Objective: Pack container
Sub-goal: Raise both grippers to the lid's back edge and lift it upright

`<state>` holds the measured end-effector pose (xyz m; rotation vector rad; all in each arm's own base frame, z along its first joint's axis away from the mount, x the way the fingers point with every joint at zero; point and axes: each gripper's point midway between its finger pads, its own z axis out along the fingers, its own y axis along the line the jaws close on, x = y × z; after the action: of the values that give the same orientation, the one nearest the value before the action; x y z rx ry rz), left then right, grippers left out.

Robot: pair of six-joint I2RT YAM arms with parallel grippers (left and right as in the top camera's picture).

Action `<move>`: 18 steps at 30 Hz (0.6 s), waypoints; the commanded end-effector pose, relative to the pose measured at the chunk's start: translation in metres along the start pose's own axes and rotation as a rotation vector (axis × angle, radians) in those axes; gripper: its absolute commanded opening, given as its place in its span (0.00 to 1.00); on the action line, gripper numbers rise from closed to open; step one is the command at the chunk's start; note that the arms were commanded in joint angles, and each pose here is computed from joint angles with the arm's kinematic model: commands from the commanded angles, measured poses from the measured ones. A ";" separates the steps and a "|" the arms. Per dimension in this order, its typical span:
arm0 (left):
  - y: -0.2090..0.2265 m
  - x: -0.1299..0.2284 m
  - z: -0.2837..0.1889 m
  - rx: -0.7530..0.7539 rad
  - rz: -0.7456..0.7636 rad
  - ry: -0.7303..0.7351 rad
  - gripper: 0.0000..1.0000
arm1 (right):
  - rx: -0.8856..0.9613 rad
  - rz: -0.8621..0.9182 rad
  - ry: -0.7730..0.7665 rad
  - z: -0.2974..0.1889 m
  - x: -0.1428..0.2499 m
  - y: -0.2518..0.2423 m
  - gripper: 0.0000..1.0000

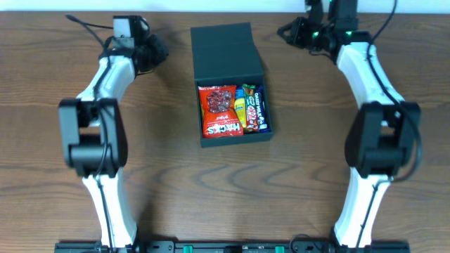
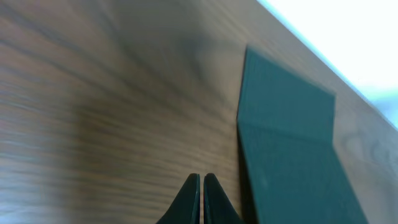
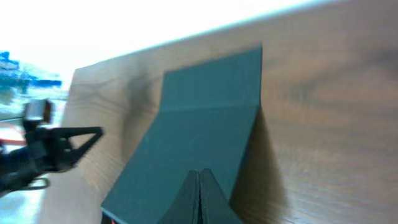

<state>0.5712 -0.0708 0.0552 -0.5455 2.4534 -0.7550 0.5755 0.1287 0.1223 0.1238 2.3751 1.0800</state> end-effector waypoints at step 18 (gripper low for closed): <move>-0.042 0.058 0.036 -0.048 -0.039 0.165 0.05 | -0.032 0.235 0.191 0.039 0.057 -0.052 0.01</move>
<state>0.5493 -0.1507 0.0291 -0.5222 2.6466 -0.8088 0.5529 0.1371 0.0495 0.3149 2.5537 1.2568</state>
